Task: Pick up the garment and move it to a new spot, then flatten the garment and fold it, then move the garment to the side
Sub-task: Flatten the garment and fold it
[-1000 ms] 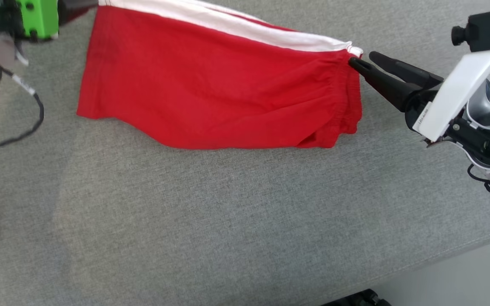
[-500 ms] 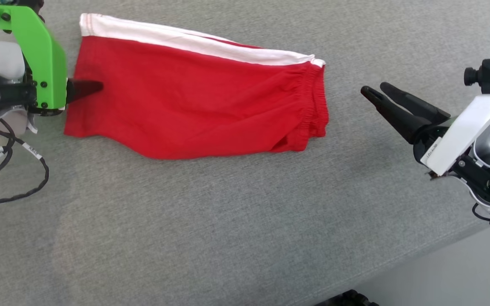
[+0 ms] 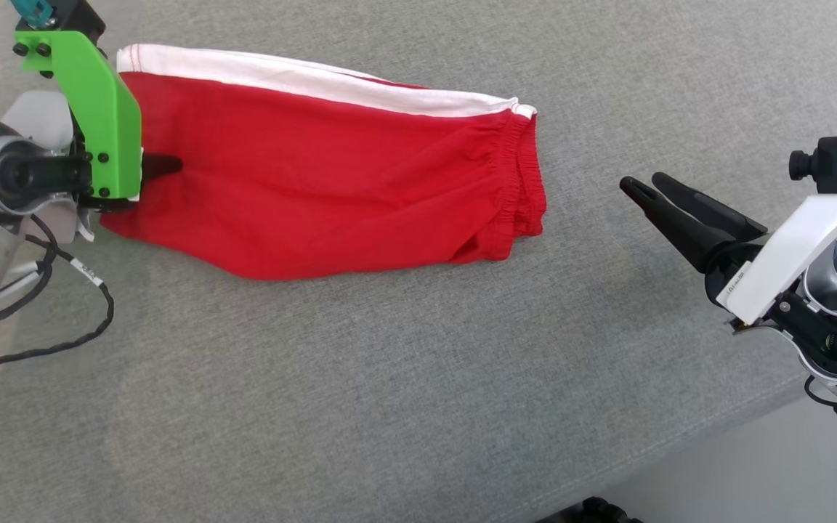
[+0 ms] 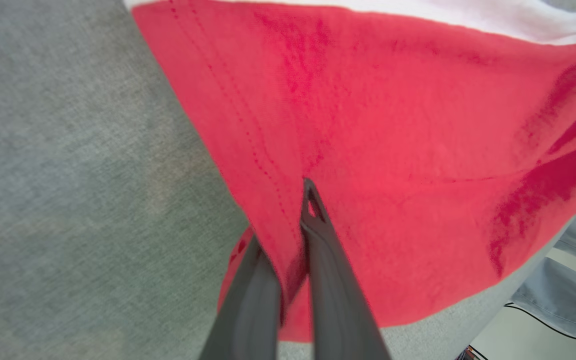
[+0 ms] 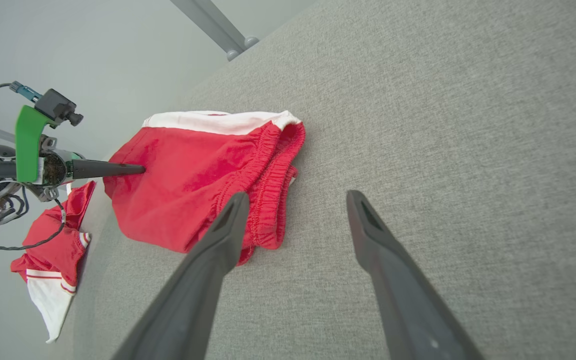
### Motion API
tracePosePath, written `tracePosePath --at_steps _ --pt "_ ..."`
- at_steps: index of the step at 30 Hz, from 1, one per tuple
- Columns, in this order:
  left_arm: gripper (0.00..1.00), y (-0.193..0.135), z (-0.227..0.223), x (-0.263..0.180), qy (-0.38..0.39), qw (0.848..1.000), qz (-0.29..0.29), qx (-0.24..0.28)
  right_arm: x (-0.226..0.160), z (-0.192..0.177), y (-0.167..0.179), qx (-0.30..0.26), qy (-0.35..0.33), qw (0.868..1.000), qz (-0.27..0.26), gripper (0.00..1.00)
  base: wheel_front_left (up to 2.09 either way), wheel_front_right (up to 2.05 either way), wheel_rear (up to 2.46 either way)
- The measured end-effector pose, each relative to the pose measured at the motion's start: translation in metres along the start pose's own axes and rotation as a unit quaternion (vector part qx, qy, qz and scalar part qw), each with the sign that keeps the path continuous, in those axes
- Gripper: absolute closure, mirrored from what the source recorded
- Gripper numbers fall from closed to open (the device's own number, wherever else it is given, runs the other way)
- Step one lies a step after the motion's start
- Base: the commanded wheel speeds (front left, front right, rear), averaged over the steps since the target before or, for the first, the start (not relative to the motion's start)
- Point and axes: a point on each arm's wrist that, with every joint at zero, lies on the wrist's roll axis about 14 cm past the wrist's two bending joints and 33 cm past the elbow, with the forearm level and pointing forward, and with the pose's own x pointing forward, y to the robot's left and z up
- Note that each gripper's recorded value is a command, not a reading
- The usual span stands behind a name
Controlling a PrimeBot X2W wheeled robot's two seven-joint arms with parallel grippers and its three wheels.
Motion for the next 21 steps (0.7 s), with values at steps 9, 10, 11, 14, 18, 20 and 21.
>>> tracePosePath --at_steps 9,10,11,14,18,20,21 --pt "1.00 -0.013 -0.024 -0.025 -0.006 1.000 -0.010 -0.026 -0.003 -0.006 0.011 -0.001 0.010 1.000 0.014 0.00 0.00 0.00 0.00" --pt "1.00 -0.015 -0.027 -0.028 -0.005 1.000 -0.012 -0.027 -0.004 -0.006 0.012 -0.002 0.010 1.000 0.015 0.00 0.00 0.00 0.00" --pt "1.00 -0.017 -0.033 -0.032 -0.004 1.000 -0.010 -0.027 -0.006 -0.006 0.013 -0.003 0.011 1.000 0.016 0.00 0.00 0.00 0.00" --pt "1.00 -0.023 -0.049 -0.040 0.004 1.000 -0.001 -0.026 -0.010 -0.008 0.019 -0.004 0.016 1.000 0.022 0.00 0.00 0.00 0.00" --pt "1.00 -0.034 -0.072 -0.051 0.009 0.999 -0.001 -0.032 -0.018 -0.007 0.027 -0.006 0.015 0.999 0.030 0.00 0.00 0.00 0.00" --pt "1.00 -0.040 -0.082 -0.055 0.010 0.999 -0.003 -0.034 -0.023 -0.007 0.029 -0.008 0.016 0.999 0.033 0.00 0.00 0.00 0.00" --pt "1.00 -0.043 -0.088 -0.058 0.010 0.999 -0.002 -0.034 -0.026 -0.007 0.031 -0.008 0.016 0.999 0.034 0.00 0.00 0.00 0.00"
